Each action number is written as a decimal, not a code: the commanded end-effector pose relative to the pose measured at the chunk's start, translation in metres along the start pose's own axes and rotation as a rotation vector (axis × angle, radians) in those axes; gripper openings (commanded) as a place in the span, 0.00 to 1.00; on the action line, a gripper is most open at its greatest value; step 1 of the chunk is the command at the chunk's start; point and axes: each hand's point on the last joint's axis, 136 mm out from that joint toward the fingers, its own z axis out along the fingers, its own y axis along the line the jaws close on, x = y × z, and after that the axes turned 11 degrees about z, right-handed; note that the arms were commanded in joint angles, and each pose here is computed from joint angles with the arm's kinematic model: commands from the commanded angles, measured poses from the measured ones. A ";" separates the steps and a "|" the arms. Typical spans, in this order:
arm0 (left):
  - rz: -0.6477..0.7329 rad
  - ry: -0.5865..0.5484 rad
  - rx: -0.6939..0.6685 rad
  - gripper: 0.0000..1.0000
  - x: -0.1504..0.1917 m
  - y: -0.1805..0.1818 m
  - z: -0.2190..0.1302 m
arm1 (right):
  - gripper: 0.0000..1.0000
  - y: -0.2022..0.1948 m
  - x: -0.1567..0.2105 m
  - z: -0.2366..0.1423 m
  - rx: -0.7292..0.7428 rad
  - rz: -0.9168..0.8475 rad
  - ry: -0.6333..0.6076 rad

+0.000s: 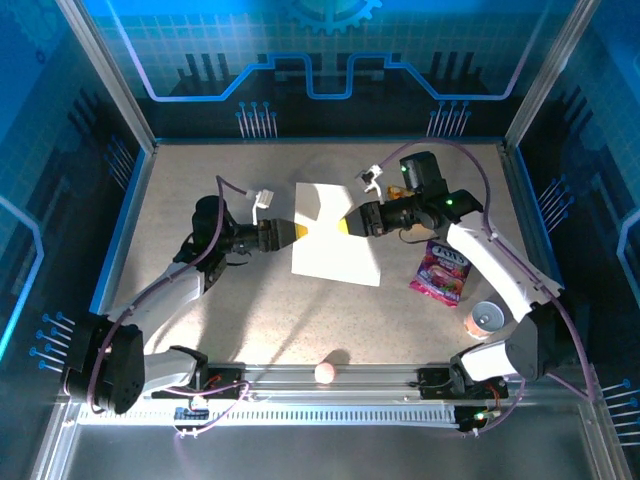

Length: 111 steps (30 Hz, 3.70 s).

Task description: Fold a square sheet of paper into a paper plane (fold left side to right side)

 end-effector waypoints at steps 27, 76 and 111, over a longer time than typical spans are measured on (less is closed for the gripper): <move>-0.278 0.147 -0.489 0.00 0.071 0.117 -0.013 | 0.83 -0.105 -0.007 -0.035 0.318 0.218 -0.200; -0.367 0.267 -0.661 0.09 0.103 0.156 -0.018 | 0.00 -0.260 0.070 0.106 0.472 0.516 0.108; -0.353 0.235 -0.441 0.58 0.086 0.130 0.050 | 0.00 -0.264 0.075 0.101 0.518 0.512 0.105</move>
